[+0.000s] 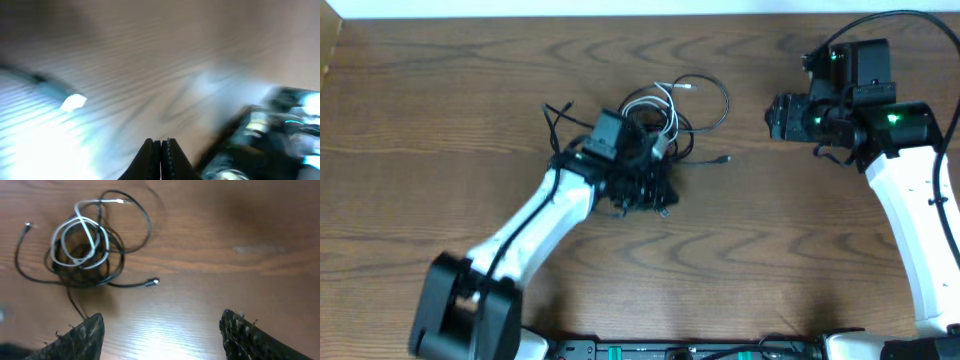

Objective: Untangle cables

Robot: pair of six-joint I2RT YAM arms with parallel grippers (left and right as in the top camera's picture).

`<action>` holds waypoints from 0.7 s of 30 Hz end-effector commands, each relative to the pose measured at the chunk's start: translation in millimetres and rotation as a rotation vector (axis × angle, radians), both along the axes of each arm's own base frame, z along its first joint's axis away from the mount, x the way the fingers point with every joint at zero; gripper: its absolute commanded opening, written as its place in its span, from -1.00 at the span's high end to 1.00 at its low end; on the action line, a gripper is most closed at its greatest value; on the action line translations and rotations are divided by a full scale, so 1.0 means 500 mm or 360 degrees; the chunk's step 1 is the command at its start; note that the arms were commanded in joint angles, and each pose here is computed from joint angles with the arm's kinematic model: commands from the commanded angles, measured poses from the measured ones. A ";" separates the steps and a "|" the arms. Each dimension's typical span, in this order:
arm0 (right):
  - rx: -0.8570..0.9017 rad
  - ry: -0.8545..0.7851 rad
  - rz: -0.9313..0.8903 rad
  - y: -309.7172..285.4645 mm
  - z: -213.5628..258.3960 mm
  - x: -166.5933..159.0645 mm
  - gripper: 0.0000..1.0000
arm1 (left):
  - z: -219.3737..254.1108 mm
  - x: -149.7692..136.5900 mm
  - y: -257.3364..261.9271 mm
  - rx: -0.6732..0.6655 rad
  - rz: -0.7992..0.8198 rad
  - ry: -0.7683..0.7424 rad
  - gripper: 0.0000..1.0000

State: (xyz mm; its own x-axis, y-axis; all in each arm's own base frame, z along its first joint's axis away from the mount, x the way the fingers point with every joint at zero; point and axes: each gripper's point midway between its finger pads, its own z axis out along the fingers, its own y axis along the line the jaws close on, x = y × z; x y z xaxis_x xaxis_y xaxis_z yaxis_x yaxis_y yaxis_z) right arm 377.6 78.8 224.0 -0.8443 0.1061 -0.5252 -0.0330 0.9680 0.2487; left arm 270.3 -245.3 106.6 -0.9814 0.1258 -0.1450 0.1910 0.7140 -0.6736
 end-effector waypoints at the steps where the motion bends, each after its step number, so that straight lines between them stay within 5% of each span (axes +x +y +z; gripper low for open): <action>1: 0.0062 0.0017 0.0072 0.030 -0.004 0.007 -0.41 | -0.023 0.074 0.120 0.0632 0.0153 -0.0426 0.85; 5: 0.0052 0.0082 0.0071 0.029 -0.024 0.001 -0.50 | -0.022 0.113 0.165 0.0743 0.0378 -0.0459 0.76; 7: 0.0049 0.0080 0.0076 0.028 -0.024 0.001 -0.61 | -0.023 0.143 0.192 0.0789 0.0562 -0.0471 0.21; 10: 0.0049 0.0081 0.0076 0.029 -0.024 0.001 -0.65 | -0.019 0.186 0.206 0.0752 0.0742 -0.0503 -0.04; 21: 0.0047 0.0102 0.0076 0.028 -0.027 -0.004 -0.66 | -0.100 0.263 0.187 0.0542 0.1199 -0.0294 -0.08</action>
State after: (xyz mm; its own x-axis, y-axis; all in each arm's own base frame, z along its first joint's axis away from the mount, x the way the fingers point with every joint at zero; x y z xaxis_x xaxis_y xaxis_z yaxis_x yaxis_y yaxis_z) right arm 375.7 90.5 205.6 -0.8825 0.0882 -0.4620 -0.0485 0.9599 0.2759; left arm 393.3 -152.7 71.3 -0.8222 -0.3761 -0.4273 -0.2218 0.9030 -0.3680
